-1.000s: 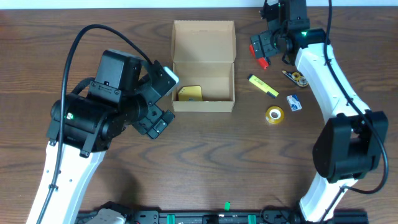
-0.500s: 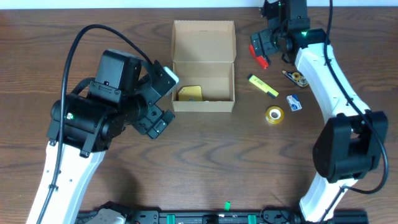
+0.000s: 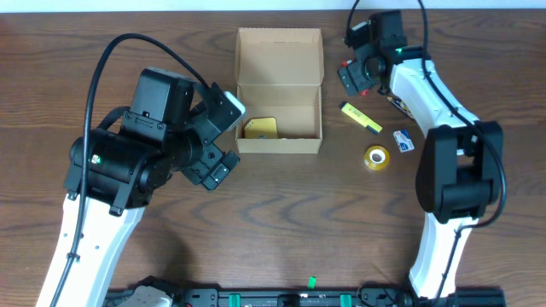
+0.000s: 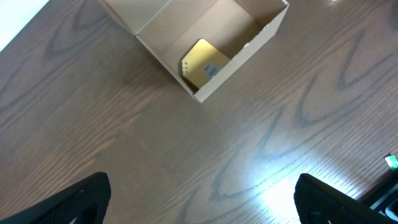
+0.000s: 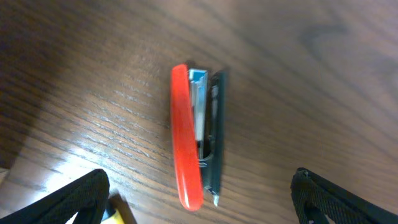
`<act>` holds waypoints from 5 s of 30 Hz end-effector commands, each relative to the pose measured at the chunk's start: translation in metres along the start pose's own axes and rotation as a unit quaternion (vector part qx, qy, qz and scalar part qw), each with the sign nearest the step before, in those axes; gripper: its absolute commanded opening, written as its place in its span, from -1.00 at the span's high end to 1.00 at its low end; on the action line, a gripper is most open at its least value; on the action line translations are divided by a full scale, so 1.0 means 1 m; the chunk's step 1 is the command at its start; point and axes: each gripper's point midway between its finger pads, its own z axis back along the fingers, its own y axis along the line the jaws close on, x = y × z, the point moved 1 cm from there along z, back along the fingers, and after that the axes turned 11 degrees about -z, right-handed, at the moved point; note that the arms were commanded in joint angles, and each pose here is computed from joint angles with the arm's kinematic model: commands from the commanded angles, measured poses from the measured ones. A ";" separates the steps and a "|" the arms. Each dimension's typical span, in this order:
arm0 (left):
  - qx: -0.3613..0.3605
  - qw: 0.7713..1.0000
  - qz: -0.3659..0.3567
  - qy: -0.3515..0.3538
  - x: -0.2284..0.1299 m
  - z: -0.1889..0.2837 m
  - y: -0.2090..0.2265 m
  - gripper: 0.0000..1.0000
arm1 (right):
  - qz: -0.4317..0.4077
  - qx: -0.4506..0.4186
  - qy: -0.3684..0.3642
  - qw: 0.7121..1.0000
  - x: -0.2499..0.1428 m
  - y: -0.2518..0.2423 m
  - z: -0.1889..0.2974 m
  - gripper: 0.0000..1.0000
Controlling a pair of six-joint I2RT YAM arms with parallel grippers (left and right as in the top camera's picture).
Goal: Pack container
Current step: 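Withdraw the right gripper and move it to the red stapler, then lower the right gripper onto the red stapler to grasp it, then lift the stapler with the right gripper and carry it over the box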
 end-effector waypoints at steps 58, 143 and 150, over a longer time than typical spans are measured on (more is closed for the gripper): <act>0.011 1.000 -0.005 -0.011 0.005 0.008 0.004 -0.90 | -0.117 0.019 -0.031 0.992 -0.004 -0.008 -0.075 0.53; 0.011 1.000 -0.005 -0.011 0.005 0.008 0.004 -0.91 | 0.441 0.294 -0.157 0.833 0.009 0.249 0.068 0.98; 0.011 1.000 -0.005 -0.011 0.005 0.008 0.004 -0.90 | 0.442 0.298 -0.150 0.833 0.005 0.252 0.063 0.98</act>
